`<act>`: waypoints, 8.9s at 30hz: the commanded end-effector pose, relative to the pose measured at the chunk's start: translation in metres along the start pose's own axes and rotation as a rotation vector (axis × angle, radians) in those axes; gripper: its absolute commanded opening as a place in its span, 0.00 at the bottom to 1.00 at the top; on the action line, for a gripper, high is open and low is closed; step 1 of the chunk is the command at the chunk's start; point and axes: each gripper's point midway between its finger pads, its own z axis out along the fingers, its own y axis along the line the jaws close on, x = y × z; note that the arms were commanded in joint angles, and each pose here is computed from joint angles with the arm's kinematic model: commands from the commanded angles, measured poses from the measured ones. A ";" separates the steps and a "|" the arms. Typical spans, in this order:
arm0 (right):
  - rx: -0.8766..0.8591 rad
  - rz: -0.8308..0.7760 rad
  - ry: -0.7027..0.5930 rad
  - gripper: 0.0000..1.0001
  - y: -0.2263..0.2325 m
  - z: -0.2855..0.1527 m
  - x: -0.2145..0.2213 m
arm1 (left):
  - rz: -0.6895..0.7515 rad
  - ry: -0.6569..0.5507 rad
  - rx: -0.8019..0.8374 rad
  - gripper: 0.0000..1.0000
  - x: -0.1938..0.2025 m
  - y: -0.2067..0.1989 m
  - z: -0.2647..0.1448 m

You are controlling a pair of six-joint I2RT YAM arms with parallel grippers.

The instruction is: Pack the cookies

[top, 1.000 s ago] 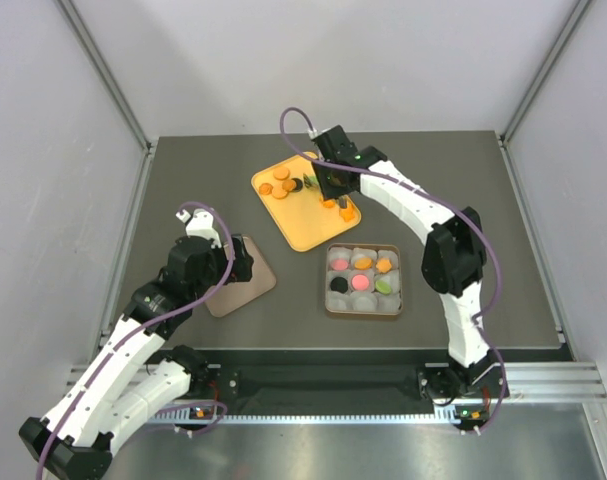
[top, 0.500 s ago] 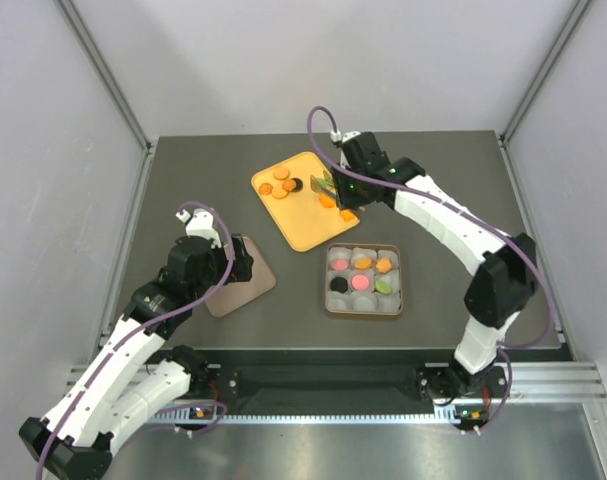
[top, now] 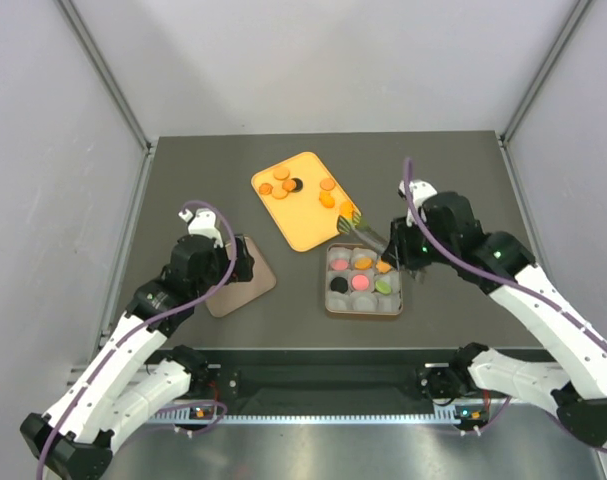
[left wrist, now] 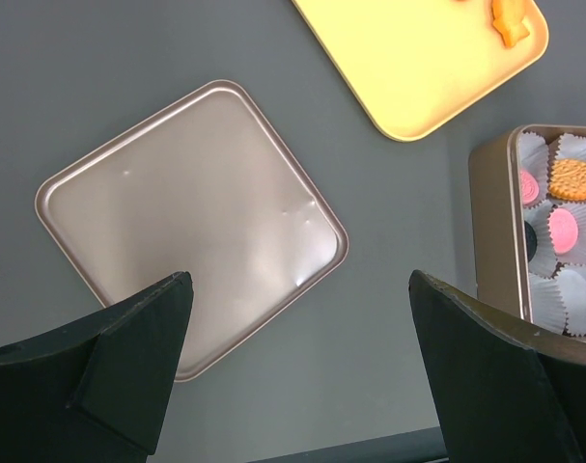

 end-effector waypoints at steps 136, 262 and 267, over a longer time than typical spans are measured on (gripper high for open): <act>0.217 0.086 0.101 0.41 -0.044 0.223 -0.095 | 0.006 -0.002 0.016 0.98 -0.002 -0.004 0.003; -0.043 0.043 0.062 0.34 0.007 0.036 -0.029 | -0.005 -0.034 0.011 0.98 -0.007 -0.002 -0.003; -0.042 0.056 0.165 0.35 -0.003 -0.006 0.040 | -0.004 -0.028 0.012 0.99 -0.006 -0.003 -0.002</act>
